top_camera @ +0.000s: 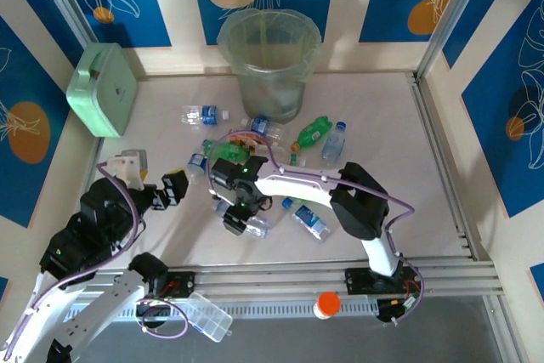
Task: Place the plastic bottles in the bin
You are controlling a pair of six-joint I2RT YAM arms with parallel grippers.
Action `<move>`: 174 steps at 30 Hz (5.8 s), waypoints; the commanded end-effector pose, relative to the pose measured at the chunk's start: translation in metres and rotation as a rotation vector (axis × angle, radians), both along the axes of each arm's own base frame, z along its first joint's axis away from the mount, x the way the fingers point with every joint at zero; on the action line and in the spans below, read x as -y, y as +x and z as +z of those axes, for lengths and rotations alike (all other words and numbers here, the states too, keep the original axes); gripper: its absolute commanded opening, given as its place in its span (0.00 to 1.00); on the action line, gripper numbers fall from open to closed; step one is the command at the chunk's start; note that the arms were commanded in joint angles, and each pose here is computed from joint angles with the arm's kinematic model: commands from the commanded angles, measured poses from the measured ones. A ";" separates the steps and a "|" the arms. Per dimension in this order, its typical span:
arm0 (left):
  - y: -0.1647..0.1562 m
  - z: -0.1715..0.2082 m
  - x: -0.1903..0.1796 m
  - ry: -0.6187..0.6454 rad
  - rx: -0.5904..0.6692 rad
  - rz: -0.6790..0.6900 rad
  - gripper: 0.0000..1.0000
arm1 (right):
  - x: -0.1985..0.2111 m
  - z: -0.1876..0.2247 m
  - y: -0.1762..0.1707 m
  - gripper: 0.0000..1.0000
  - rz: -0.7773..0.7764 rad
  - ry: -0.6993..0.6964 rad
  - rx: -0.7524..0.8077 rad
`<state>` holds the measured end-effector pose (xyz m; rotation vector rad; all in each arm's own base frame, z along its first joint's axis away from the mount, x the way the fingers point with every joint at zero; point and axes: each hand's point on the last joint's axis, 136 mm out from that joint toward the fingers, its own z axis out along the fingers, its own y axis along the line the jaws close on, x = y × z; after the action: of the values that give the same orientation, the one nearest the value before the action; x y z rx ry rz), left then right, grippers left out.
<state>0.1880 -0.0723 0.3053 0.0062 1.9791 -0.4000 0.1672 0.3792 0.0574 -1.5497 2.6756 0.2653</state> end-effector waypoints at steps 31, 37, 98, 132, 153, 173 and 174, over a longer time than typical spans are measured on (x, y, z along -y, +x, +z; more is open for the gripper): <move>-0.026 0.076 0.029 -0.122 0.252 -0.246 0.99 | -0.001 0.126 0.021 0.49 -0.065 0.367 0.152; -0.019 0.069 0.043 -0.130 0.212 -0.285 0.98 | 0.016 0.199 0.056 0.49 -0.204 0.657 0.220; 0.109 -0.048 0.062 0.101 -0.096 -0.164 0.91 | 0.080 0.238 0.422 0.73 -0.698 0.805 0.572; 0.103 -0.053 0.041 0.148 -0.088 -0.073 0.92 | 0.111 0.362 0.216 0.68 -0.626 0.905 0.693; 0.042 -0.130 0.067 -0.439 -0.719 0.280 0.91 | 0.160 0.205 0.090 0.71 -0.890 0.735 0.427; 0.063 -0.199 0.157 -0.517 -0.914 0.533 0.88 | 0.216 0.222 0.070 0.71 -0.981 0.863 0.526; 0.064 -0.202 0.164 -0.520 -0.920 0.532 0.88 | 0.217 0.219 0.070 0.71 -0.982 0.862 0.521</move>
<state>0.2409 -0.2155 0.0930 -1.1230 2.6199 -0.5323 0.2375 0.1655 0.2788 -0.0173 2.0866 0.6820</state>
